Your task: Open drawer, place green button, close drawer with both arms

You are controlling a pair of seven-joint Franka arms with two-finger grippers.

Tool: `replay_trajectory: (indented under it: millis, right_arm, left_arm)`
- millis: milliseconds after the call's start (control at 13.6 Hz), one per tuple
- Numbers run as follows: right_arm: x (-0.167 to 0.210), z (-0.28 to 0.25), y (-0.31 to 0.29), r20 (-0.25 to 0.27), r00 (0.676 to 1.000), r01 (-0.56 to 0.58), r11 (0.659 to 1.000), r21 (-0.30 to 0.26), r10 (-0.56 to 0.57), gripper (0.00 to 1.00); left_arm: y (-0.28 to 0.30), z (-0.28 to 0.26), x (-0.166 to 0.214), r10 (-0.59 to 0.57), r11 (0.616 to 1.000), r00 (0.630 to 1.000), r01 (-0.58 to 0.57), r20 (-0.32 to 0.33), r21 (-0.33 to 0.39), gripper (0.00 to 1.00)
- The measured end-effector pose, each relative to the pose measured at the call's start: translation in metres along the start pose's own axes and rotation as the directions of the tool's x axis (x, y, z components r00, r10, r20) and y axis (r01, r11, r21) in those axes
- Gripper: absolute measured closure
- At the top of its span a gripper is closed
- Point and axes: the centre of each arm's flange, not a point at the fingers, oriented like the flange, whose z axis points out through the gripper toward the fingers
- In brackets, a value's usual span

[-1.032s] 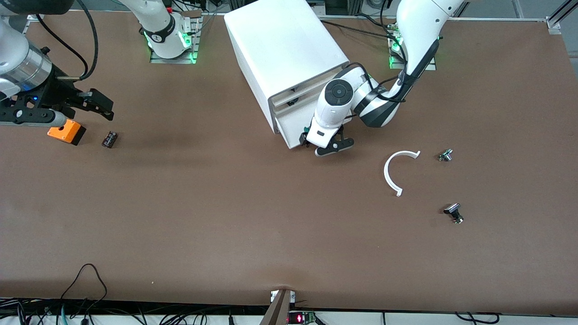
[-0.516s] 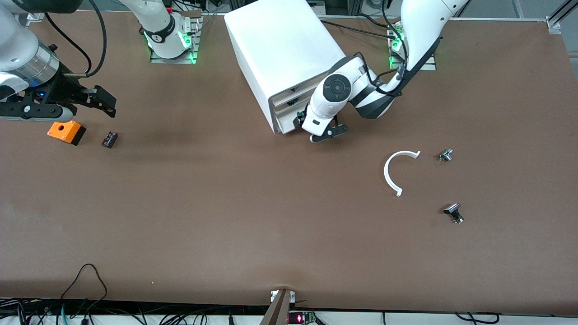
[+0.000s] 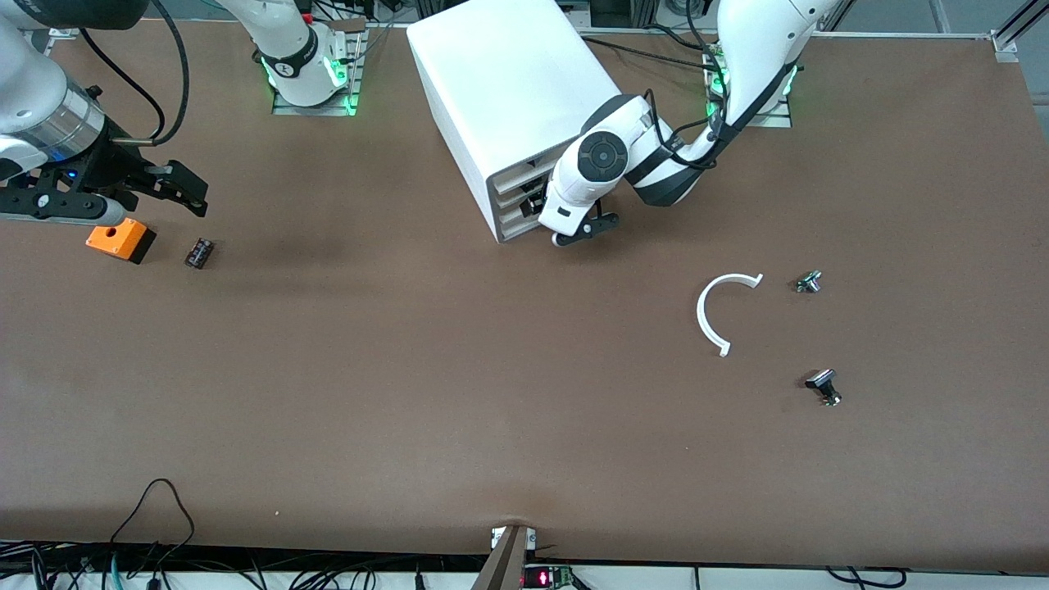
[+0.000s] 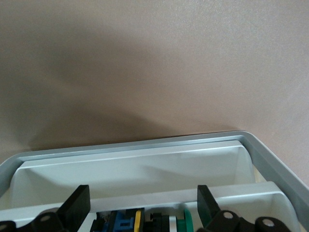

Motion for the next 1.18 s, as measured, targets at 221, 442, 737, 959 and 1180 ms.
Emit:
replay_trajectory:
  millis: [221,442,737,959,1180]
  right_arm:
    - [0.0,0.0,-0.002,-0.002,1.0,-0.01,1.0,0.0,0.01,0.0]
    - [-0.001,-0.001,-0.005,-0.006,0.999,0.033,0.999,0.002,-0.033,0.0]
    - [0.0,-0.006,0.008,-0.016,0.993,0.119,0.993,0.002,-0.119,0.0]
    - [0.003,-0.013,0.018,-0.033,0.991,0.126,0.992,0.003,-0.126,0.0]
    - [0.006,-0.03,0.018,-0.072,0.989,0.129,0.992,0.006,-0.128,0.0]
  left_arm:
    - [0.0,0.0,-0.001,0.002,1.0,1.0,-0.002,0.0,0.0,0.03]
    - [0.0,-0.002,0.002,0.004,1.0,1.0,-0.004,-0.001,-0.004,0.02]
    - [-0.012,-0.029,0.045,0.044,0.999,0.999,-0.044,0.001,-0.013,0.02]
    - [-0.023,-0.068,0.082,0.097,0.994,0.995,-0.097,0.006,0.048,0.02]
    - [-0.028,-0.102,0.105,0.239,0.959,0.964,-0.216,-0.118,0.185,0.02]
